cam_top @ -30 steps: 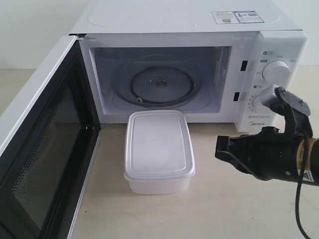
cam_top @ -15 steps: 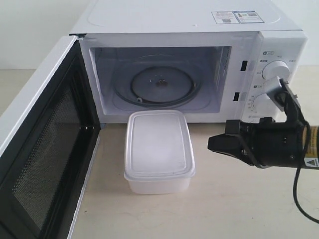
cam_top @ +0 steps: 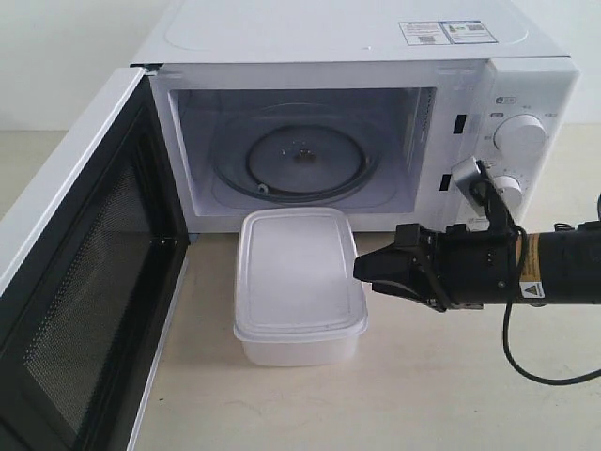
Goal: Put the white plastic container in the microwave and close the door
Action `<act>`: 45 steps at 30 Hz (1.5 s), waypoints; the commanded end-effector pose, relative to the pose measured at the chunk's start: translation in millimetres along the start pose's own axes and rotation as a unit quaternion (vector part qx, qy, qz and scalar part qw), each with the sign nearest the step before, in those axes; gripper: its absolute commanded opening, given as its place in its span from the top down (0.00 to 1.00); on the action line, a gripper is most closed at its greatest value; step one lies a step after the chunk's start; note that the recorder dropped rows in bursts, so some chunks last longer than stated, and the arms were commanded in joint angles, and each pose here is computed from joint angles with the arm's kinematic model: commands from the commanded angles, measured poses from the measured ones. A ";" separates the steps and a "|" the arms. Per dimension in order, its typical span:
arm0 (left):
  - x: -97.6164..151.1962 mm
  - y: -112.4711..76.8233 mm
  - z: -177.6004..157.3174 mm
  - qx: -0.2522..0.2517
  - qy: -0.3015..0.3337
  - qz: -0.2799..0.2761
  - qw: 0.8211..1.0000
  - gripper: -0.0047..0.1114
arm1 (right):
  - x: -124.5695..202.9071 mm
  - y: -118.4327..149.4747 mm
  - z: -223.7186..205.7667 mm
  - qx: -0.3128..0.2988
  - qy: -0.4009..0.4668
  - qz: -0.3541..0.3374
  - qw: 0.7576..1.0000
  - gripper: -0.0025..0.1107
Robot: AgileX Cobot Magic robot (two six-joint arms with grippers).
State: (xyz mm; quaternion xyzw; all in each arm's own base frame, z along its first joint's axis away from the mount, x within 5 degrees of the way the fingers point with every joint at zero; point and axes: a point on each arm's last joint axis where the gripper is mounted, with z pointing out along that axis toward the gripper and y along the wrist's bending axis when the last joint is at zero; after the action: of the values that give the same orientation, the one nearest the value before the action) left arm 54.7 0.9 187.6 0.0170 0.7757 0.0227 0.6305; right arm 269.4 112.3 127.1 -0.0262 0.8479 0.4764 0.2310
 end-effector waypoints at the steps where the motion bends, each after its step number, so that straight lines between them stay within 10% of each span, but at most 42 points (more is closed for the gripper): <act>1: 0.4 -0.7 0.0 0.005 -0.003 -0.007 1.000 0.92 | -6.7 -7.1 5.5 -0.008 -0.010 -0.003 1.000 0.64; 45: 0.4 -0.7 0.0 0.005 -0.003 -0.007 1.000 0.92 | -19.7 -26.2 30.2 -0.047 -0.013 -0.006 0.999 0.64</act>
State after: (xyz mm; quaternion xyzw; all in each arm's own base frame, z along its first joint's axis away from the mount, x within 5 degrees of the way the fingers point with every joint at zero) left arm 54.7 0.9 187.6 0.0170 0.7757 0.0227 0.6305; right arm 304.4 120.3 100.8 -0.0304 0.8236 0.5133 0.2394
